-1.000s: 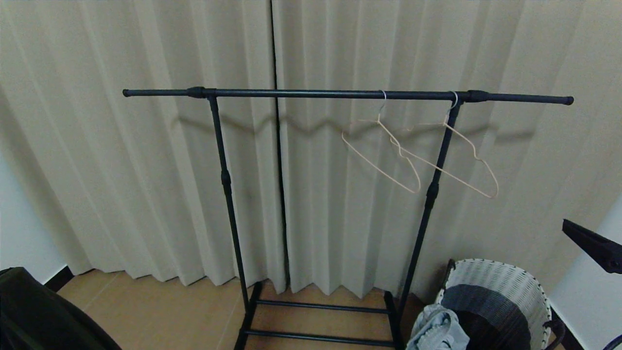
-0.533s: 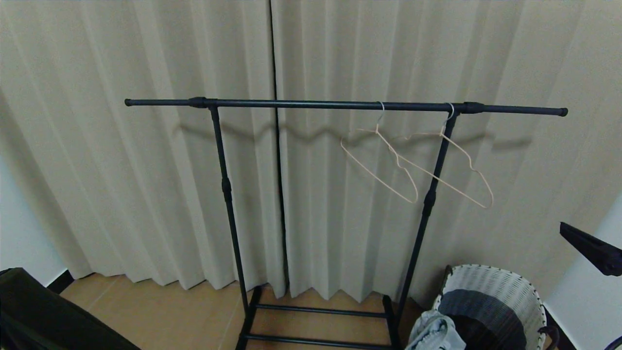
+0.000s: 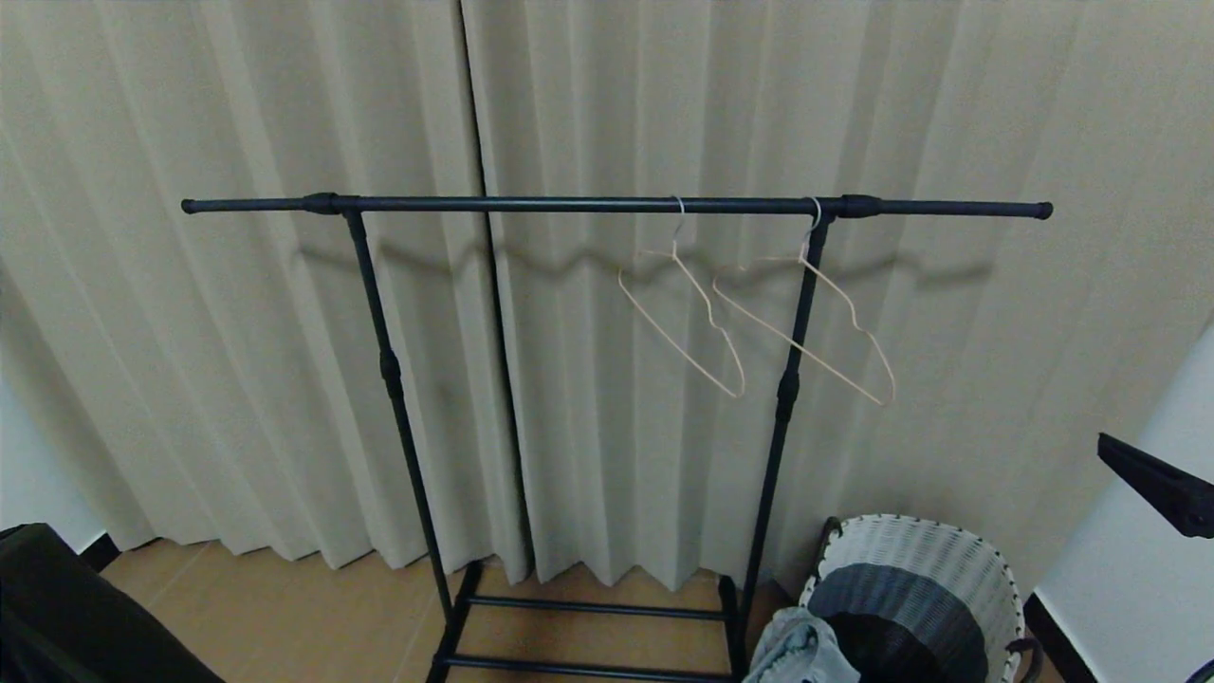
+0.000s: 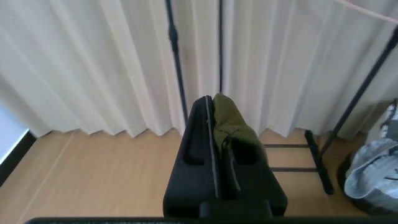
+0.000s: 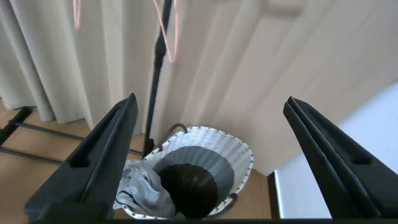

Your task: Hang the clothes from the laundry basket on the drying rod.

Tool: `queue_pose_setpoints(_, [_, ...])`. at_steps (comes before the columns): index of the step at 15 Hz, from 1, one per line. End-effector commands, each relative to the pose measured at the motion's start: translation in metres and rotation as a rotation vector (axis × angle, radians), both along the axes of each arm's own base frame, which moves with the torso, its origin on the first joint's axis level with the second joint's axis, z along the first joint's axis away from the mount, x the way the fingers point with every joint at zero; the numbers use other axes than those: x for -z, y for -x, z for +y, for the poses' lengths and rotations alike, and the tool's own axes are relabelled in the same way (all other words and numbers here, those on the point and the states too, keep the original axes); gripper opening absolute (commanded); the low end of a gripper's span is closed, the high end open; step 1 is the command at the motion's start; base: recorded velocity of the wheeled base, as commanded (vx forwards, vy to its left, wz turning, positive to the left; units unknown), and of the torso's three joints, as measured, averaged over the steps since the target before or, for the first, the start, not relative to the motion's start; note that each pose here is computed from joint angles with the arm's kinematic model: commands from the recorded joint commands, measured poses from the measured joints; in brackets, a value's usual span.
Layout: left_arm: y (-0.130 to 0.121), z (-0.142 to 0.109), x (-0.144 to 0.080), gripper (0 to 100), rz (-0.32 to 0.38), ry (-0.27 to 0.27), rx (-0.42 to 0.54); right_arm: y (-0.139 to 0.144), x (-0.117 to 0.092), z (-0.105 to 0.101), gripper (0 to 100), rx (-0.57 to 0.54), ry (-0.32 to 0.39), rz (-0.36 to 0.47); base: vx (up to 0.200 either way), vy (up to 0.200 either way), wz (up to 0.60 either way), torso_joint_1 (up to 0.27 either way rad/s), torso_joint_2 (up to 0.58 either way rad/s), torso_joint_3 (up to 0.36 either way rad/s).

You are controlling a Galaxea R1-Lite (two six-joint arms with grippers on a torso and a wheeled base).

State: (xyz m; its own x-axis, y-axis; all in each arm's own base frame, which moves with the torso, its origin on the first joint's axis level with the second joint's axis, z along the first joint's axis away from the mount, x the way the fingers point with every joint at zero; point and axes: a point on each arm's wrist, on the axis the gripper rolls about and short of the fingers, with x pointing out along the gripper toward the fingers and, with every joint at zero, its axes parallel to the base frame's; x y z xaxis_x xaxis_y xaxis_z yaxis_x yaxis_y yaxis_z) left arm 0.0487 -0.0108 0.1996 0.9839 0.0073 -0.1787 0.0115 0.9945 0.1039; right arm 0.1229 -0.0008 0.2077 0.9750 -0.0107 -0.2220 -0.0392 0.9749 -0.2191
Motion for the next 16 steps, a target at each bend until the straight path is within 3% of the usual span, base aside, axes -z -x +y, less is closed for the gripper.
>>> queue_pose_setpoints(1, [0.0,0.0,-0.001,0,0.0,-0.001,-0.001,-0.003,0.001,0.0,100,-0.003,0.001,0.009,0.0,0.0,0.0,0.0,0.0,0.0])
queue_pose_setpoints(3, [0.0,0.0,-0.001,0,-0.001,0.002,-0.001,-0.006,0.0,0.0,100,-0.01,0.01,0.011,0.0,0.0,0.0,0.0,0.0,0.0])
queue_pose_setpoints(10, [-0.002,-0.001,-0.001,0,0.007,-0.006,0.001,-0.024,-0.012,0.001,100,-0.024,0.009,0.015,0.2,0.0,0.0,0.004,0.0,0.002])
queue_pose_setpoints(16, [-0.002,-0.001,0.0,0,0.011,-0.005,0.001,-0.039,-0.005,0.004,100,-0.112,-0.013,0.072,0.2,0.0,0.0,0.002,0.0,0.002])
